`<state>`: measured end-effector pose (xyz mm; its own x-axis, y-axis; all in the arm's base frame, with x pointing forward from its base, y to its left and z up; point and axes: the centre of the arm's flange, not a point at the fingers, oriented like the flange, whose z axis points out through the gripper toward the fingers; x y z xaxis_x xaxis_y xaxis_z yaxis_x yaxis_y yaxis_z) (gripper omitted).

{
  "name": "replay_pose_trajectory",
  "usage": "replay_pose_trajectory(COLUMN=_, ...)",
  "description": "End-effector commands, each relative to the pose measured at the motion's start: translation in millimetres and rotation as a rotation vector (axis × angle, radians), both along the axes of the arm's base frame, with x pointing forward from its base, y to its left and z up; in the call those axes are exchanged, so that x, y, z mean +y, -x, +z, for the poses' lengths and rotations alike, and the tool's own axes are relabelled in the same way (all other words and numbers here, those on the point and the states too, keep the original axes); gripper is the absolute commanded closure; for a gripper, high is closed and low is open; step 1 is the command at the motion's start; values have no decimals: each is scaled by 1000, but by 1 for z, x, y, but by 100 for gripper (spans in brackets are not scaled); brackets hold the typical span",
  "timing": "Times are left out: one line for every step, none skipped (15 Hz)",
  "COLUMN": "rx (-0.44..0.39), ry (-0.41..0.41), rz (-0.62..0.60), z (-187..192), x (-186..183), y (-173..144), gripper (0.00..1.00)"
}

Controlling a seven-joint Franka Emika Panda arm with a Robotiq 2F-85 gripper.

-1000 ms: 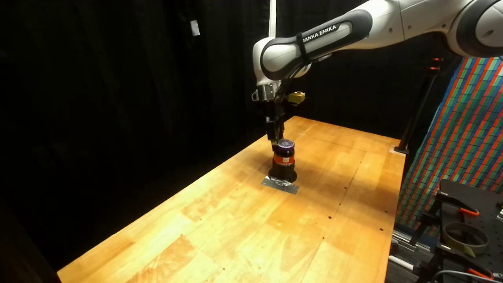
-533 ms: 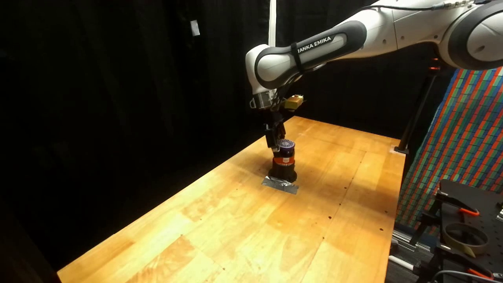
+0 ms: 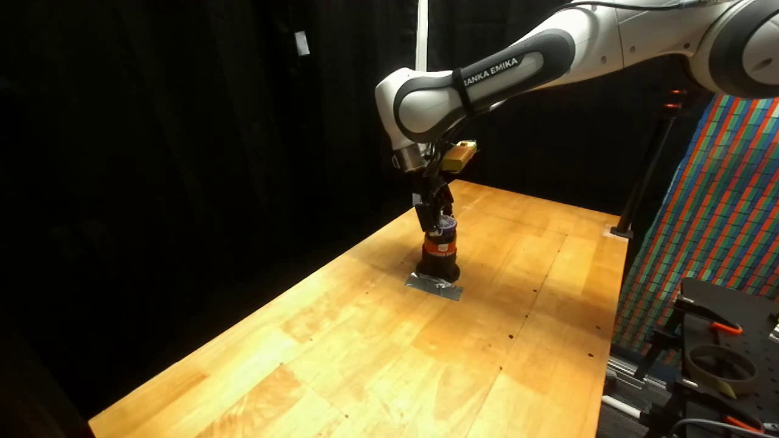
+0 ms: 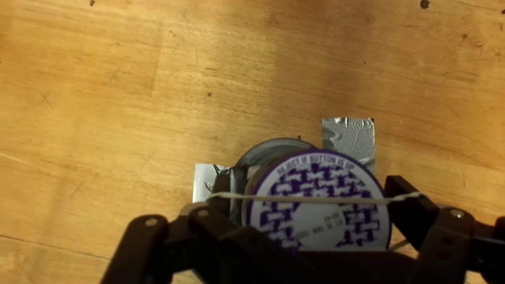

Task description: Put the elastic around the bottle on the table

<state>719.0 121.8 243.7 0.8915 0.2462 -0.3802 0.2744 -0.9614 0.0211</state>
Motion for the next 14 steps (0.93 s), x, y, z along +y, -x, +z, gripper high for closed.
replay_pose_trajectory(rx=7, ry=29, rz=-15, z=18, x=-14, y=51, gripper=0)
replay_pose_trajectory(rx=11, ry=24, rz=-15, z=19, x=-17, y=60, gripper=0)
replay_pose_trajectory(rx=10, ry=20, rz=-13, z=21, x=-19, y=67, gripper=0)
replay_pose_trajectory(rx=-2, ry=18, rz=-16, z=21, x=-22, y=74, gripper=0)
replay_pose_trajectory(rx=-15, ry=11, rz=-14, z=22, x=-24, y=80, gripper=0)
replay_pose_trajectory(rx=-29, ry=1, rz=-11, z=22, x=-25, y=85, gripper=0)
replay_pose_trajectory(rx=-47, ry=-10, rz=-8, z=20, x=-26, y=90, gripper=0)
replay_pose_trajectory(rx=-65, ry=-19, rz=-6, z=19, x=-28, y=95, gripper=0)
replay_pose_trajectory(rx=-99, ry=-27, rz=6, z=16, x=-29, y=102, gripper=0)
replay_pose_trajectory(rx=-132, ry=-33, rz=2, z=14, x=-30, y=107, gripper=0)
replay_pose_trajectory(rx=-177, ry=-37, rz=-5, z=11, x=-31, y=115, gripper=0)
replay_pose_trajectory(rx=-212, ry=-49, rz=2, z=9, x=-31, y=120, gripper=0)
replay_pose_trajectory(rx=-255, ry=-55, rz=7, z=5, x=-31, y=126, gripper=0)
replay_pose_trajectory(rx=-298, ry=-57, rz=9, z=3, x=-31, y=131, gripper=0)
